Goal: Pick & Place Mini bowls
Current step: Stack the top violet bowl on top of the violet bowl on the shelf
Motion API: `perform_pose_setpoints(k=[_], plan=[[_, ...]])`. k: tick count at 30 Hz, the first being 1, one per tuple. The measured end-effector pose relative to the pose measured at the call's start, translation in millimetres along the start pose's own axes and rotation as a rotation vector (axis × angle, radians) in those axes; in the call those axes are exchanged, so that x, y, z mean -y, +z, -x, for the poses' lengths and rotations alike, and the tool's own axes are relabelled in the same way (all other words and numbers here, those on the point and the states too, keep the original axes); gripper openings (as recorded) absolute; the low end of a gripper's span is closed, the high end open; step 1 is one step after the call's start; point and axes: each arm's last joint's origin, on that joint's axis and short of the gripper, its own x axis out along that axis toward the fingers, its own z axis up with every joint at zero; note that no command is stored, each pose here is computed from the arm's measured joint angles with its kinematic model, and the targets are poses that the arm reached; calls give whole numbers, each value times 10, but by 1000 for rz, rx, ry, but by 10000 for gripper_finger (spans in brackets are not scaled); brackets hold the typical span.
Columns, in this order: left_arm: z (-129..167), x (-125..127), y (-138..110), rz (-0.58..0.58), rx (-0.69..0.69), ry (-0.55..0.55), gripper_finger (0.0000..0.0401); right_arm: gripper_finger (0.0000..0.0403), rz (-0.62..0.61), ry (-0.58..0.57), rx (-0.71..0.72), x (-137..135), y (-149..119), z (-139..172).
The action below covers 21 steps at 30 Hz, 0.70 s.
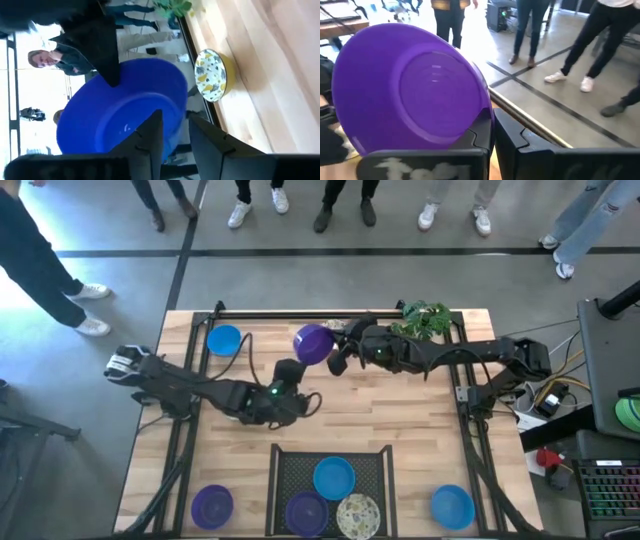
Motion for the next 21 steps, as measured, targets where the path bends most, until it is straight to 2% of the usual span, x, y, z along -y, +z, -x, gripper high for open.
perform_pose_setpoints(k=[7, 12, 21], plan=[[212, -121, -49, 79, 63, 18, 96, 7, 36, -60, -44, -4, 205, 58], [337, -266, -156, 183, 91, 40, 96, 7, 62, -75, -127, -4, 419, 160], [577, -627, -523, 438, 136, 94, 96, 8, 58, 56, -287, -182, 696, 508]])
